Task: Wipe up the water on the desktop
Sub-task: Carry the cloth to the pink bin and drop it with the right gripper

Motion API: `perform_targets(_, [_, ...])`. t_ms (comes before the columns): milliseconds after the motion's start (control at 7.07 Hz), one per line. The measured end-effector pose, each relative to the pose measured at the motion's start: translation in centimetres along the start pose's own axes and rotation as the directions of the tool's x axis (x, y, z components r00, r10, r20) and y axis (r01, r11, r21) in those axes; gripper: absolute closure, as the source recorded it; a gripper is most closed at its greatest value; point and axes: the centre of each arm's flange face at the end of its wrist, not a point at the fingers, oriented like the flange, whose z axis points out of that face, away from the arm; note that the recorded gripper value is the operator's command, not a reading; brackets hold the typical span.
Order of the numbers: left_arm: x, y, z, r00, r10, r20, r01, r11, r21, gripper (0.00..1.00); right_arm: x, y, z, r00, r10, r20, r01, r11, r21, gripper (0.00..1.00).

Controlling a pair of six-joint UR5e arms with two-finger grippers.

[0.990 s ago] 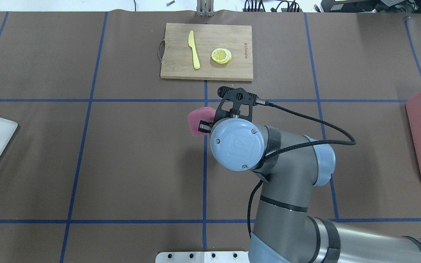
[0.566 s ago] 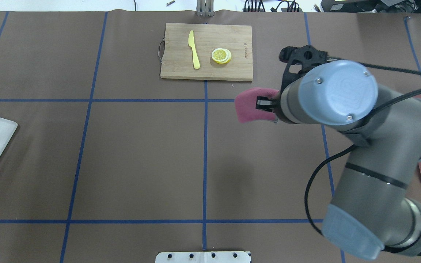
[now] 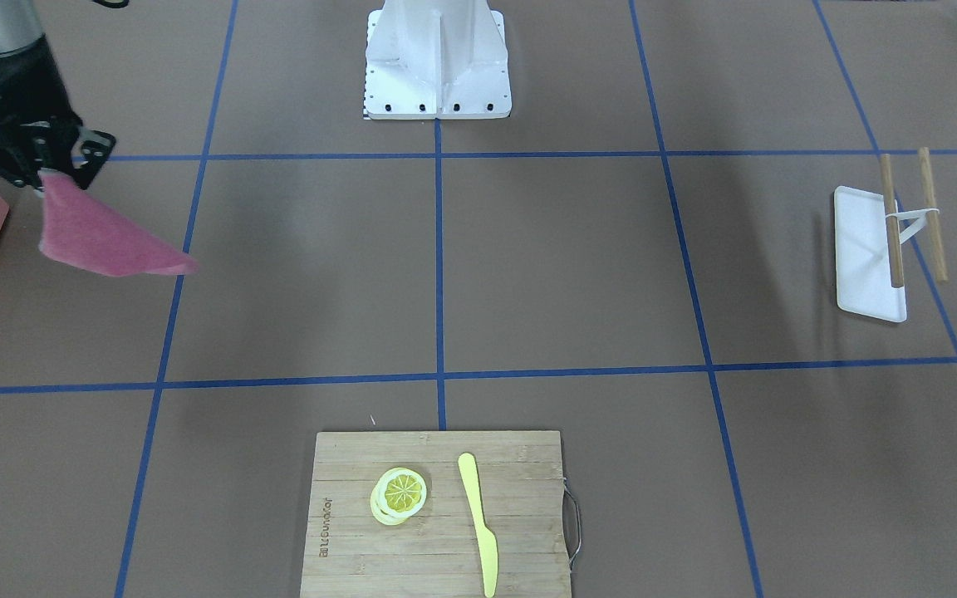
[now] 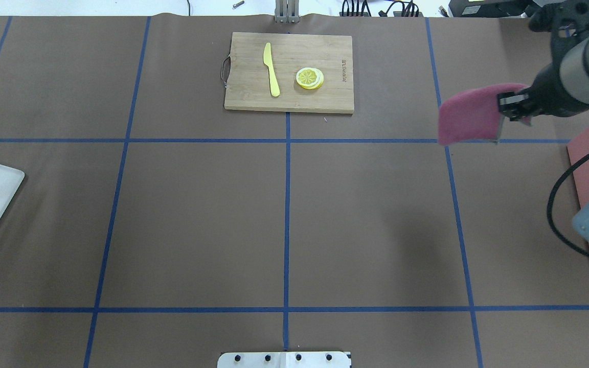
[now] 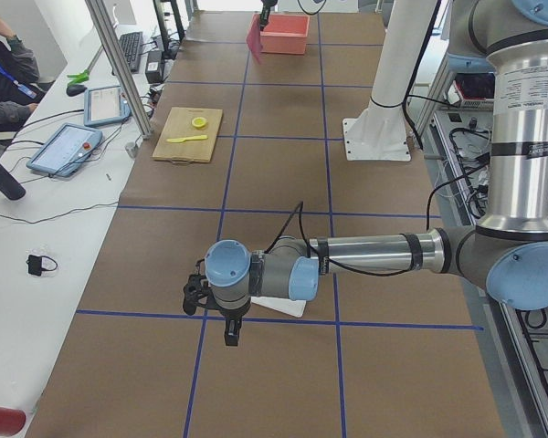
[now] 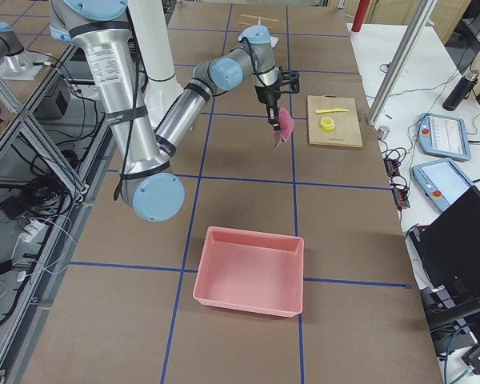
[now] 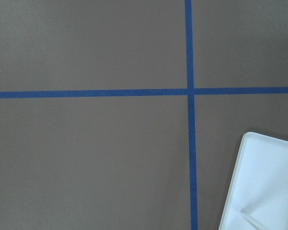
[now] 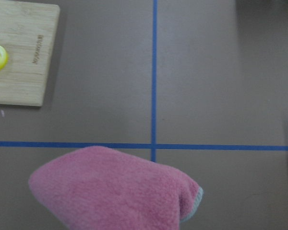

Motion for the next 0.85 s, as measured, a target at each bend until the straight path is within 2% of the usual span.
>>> perform_targets(283, [0.0,0.0,0.0,1.0,0.0,0.0,0.0,1.0,0.0,0.02,12.7,2.2,1.3,0.996,-0.084,0.008,0.085,0.995,-0.044,1.0])
perform_targets(707, [0.0,0.0,0.0,1.0,0.0,0.0,0.0,1.0,0.0,0.02,30.4,10.8,4.9,0.981,-0.188,0.039,0.19,0.978,-0.086,1.0])
perform_targets(849, [0.0,0.0,0.0,1.0,0.0,0.0,0.0,1.0,0.0,0.02,35.0,14.0,6.7,0.977,-0.208,0.055,0.212,0.973,-0.087,0.8])
